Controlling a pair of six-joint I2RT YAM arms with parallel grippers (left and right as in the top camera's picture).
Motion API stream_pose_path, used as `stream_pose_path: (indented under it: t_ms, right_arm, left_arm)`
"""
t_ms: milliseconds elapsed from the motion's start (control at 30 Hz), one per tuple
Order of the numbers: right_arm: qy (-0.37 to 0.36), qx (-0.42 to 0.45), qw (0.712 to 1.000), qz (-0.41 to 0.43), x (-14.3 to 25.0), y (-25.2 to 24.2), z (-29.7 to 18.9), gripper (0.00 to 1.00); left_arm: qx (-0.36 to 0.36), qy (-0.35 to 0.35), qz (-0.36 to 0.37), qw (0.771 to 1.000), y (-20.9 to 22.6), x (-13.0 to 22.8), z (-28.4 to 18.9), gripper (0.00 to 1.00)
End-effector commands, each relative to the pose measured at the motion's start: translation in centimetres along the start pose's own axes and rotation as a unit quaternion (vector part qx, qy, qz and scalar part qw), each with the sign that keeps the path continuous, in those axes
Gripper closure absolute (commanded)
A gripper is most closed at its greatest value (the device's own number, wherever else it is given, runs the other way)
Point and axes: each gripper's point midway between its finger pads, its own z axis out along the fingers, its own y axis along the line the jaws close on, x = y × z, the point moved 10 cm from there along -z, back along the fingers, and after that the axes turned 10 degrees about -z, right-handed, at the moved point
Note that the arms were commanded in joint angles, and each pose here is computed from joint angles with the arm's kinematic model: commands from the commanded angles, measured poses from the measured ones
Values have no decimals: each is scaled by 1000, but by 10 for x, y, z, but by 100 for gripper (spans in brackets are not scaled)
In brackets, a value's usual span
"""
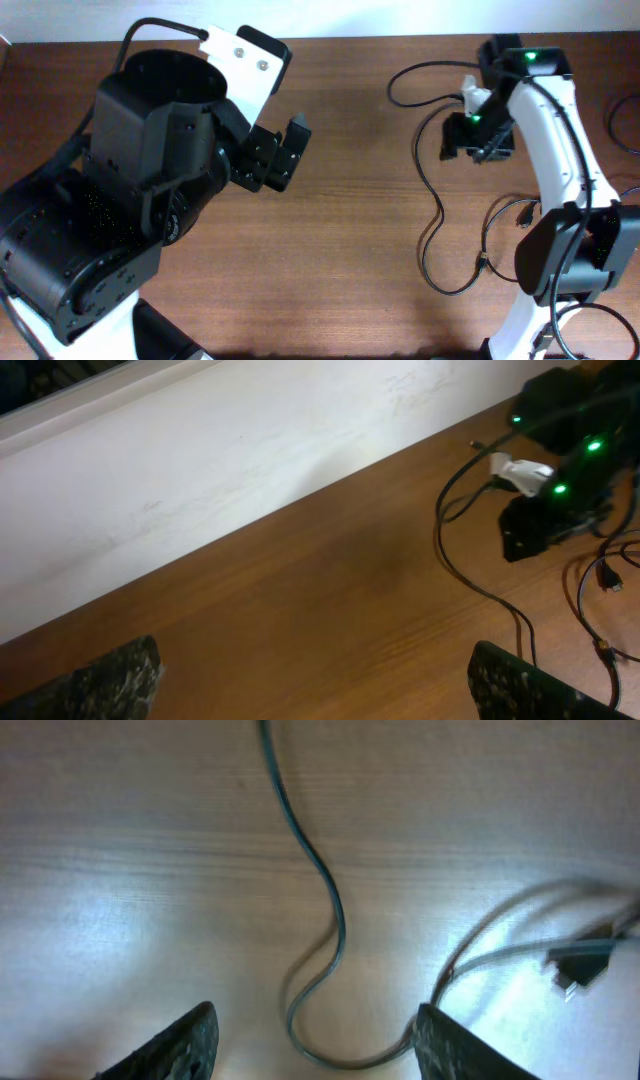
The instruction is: Untangle cables
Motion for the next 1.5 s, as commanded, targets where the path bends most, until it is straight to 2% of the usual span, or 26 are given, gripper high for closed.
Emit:
stream_pose_path:
  t_ms: [0,33,100,167,200,233,333,400,467,567,667,733,867,967,1100,1233,1467]
  right_arm:
    - [-128,58,989,-53,-9,14,-49,37]
    - [-184,66,979,-63,-13,17,-72,36]
    - [-316,88,941,-89,-14,24,-136,36]
    - [-420,114,893,-118,-9,31,-190,28]
    - [-462,124,869,-127,-5,35,-213,21]
    - [-524,140,829,-138,1,40,-247,14]
    - [-606,165,763,-153,12,47,-292,9]
    - [-607,180,754,-171,17,48,-297,9]
    - [-587,196,764,-181,22,44,-293,9]
    - [-580,200,771,-173,38,37,-286,9]
    - [-595,219,756,-162,61,36,-278,8]
    - [-608,230,744,-154,78,35,-268,4]
    - [-628,233,727,-150,100,34,-243,2]
    - [-635,234,720,-150,110,33,-228,2]
    - [-639,224,723,-139,112,33,-224,2]
    - [-634,238,725,-125,112,30,-223,2]
    - [-634,260,721,-104,124,28,-228,2]
  left_arm:
    - [2,0,-3,1000,0,0,-1,1]
    - [2,0,0,1000,0,0,-1,1]
    - [2,0,0,1000,0,0,-1,1]
    - [2,0,0,1000,0,0,-1,1]
    - [2,0,0,1000,0,0,-1,1]
    - [2,0,0,1000,0,0,-1,1]
    - [2,0,0,1000,0,0,-1,1]
    - [2,0,0,1000,1,0,-1,1]
    - [-11,-3,4,1000,2,-1,-1,1]
    - [-74,-32,-4,997,11,-8,-2,1]
    - [-159,-93,-28,982,22,-24,-6,1]
    - [-203,-146,-35,968,28,-40,-12,1]
    - [-222,-251,-15,942,26,-77,-19,1]
    - [-235,-272,26,933,23,-90,-13,1]
    - [-230,-207,56,949,18,-73,11,1]
    - [-238,-169,79,953,20,-43,30,1]
    - [-278,-220,36,934,50,30,20,1]
